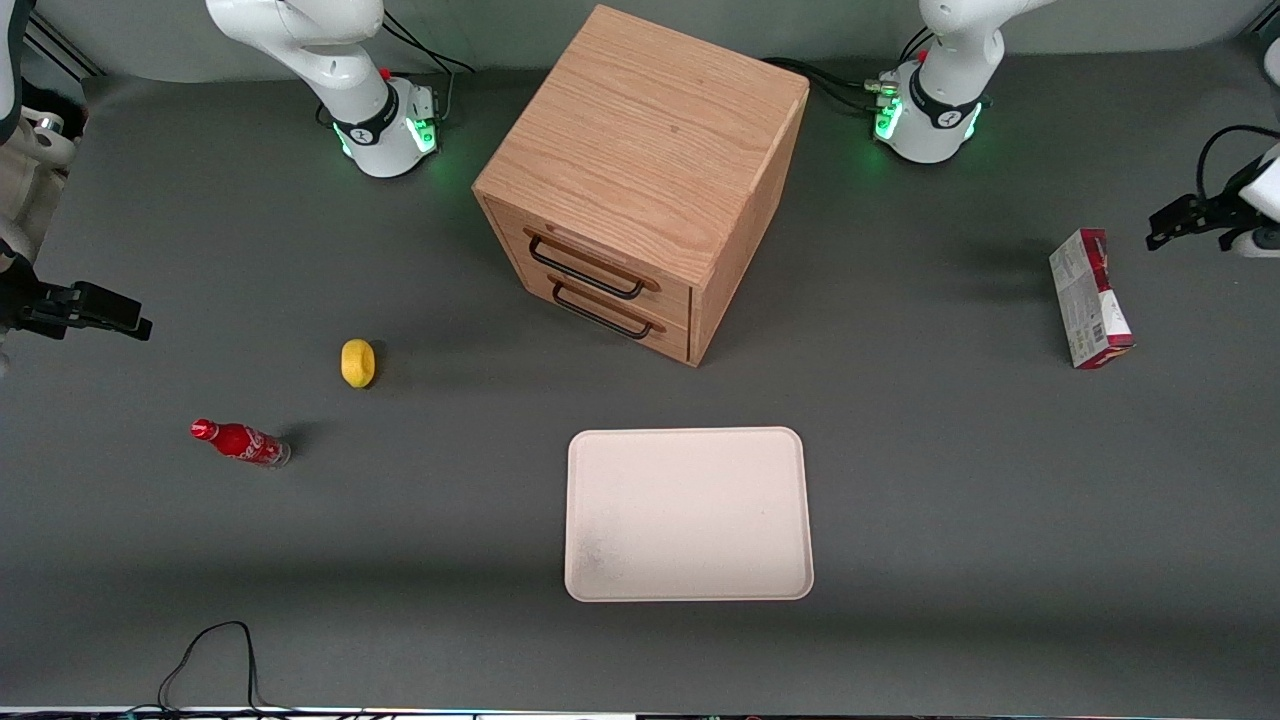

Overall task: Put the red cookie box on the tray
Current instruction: 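Lower the open left gripper over the top of the red cookie box, then close the left gripper on the box top and lift it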

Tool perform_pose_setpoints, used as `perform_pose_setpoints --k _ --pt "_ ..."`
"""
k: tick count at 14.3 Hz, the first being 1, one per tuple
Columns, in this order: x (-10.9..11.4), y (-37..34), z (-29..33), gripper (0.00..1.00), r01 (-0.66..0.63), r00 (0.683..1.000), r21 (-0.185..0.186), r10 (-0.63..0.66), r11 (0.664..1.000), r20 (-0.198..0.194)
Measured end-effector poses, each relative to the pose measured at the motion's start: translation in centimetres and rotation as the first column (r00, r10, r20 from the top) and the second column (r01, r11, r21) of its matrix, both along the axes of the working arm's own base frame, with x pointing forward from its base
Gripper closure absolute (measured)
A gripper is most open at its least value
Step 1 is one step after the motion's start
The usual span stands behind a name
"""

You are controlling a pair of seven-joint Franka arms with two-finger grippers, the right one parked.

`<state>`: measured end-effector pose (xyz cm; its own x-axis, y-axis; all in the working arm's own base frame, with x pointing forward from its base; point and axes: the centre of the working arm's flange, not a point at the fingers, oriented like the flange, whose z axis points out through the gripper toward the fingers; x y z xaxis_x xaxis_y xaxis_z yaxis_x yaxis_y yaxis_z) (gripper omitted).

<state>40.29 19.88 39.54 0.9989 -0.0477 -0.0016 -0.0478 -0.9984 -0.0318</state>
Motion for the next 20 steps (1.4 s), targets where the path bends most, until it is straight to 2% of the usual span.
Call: perform_pose_setpoints --k 2,6,10,14,15,16,17,20 --pt "0.2 0.0 -4.0 0.0 0.004 1.0 0.004 -0.004 1.0 0.01" --pt "0.2 -0.2 -10.0 0.0 0.009 1.0 0.001 -0.009 1.0 0.004" --pt "0.4 -0.1 -13.6 0.0 0.007 1.0 -0.006 -0.007 1.0 -0.009" --pt "0.1 0.3 -14.3 0.0 -0.005 1.0 -0.013 0.005 1.0 -0.022" --pt "0.0 0.3 -14.4 0.05 -0.007 1.0 -0.014 0.006 1.0 -0.024" --pt "-0.1 0.3 -14.4 0.05 -0.008 1.0 -0.015 0.008 1.0 -0.026" --pt "-0.2 0.3 -14.5 0.12 -0.011 1.0 -0.016 0.01 1.0 -0.029" --pt "-0.4 0.2 -14.7 0.47 -0.019 0.999 -0.02 0.018 1.0 -0.037"
